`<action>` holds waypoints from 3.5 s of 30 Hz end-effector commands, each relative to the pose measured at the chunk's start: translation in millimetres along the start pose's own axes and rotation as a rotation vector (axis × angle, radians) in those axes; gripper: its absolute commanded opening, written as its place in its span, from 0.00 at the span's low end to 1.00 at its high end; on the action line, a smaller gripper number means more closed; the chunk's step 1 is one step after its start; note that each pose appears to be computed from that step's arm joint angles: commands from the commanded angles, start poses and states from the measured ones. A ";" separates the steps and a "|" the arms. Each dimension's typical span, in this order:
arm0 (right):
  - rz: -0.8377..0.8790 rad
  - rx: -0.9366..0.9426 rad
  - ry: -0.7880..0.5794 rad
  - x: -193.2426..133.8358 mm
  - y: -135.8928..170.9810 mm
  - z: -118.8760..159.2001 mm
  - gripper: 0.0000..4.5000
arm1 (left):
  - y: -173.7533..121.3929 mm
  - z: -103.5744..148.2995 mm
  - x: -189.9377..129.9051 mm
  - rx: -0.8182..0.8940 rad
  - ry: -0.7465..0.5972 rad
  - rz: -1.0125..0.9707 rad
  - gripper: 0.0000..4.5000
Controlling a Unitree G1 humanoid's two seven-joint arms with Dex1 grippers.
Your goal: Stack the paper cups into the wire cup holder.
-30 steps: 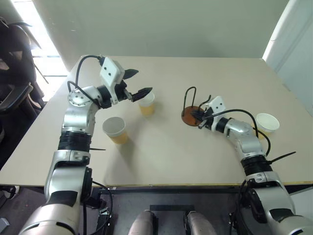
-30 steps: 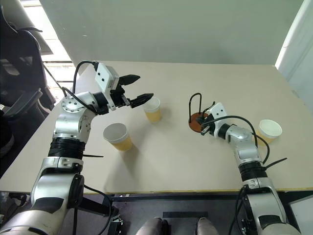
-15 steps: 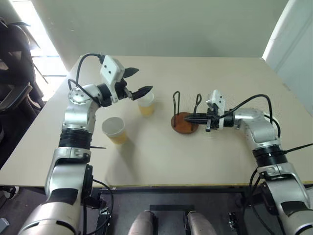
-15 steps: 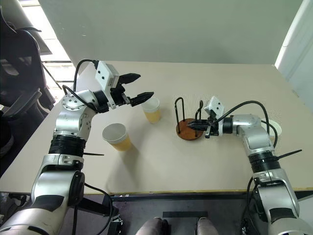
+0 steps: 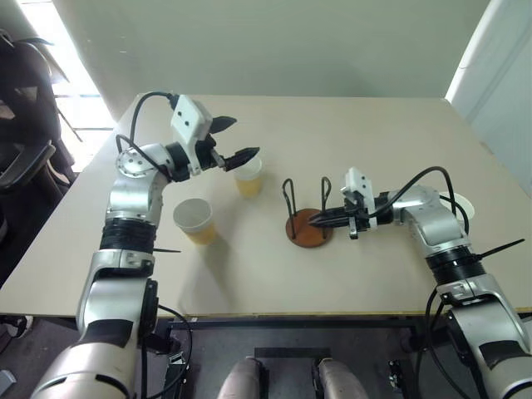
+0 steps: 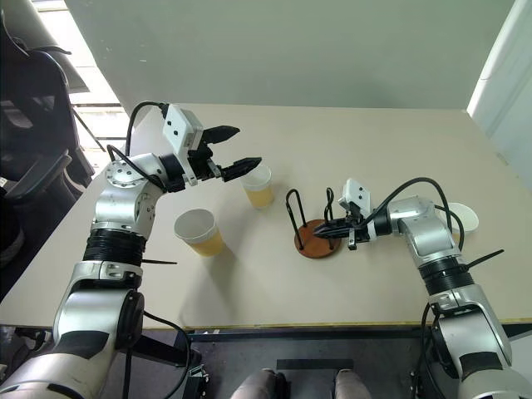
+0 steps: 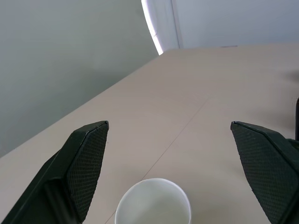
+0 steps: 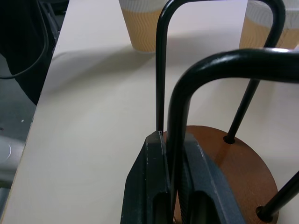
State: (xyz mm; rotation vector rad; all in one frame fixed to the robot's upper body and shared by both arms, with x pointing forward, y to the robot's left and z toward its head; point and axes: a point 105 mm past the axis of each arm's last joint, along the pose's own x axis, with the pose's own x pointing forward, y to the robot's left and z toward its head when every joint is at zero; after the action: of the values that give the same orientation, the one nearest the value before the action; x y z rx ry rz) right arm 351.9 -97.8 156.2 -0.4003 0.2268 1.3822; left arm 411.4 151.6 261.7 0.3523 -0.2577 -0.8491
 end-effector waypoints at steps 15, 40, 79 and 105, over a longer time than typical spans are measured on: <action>0.021 -0.051 0.050 -4.3 -2.6 -2.4 0.06 | 4.2 18.8 2.3 0.051 -0.029 -0.006 1.00; -0.062 -0.084 0.159 -67.2 -16.9 4.6 0.78 | 0.9 14.3 -1.5 -0.004 0.003 -0.067 1.00; -0.186 -0.262 0.132 -109.6 -29.1 75.8 0.78 | 1.1 3.0 2.2 0.513 0.515 -0.512 1.00; -0.169 -0.258 0.157 -113.6 -27.6 79.6 0.78 | 8.2 -36.2 4.4 0.660 0.732 -0.459 1.00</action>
State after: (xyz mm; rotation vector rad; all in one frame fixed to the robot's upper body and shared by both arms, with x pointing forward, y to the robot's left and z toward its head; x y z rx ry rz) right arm 355.0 -172.1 262.4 -0.6936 0.1765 1.2289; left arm 431.1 161.0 228.1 1.3317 0.2732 -1.0275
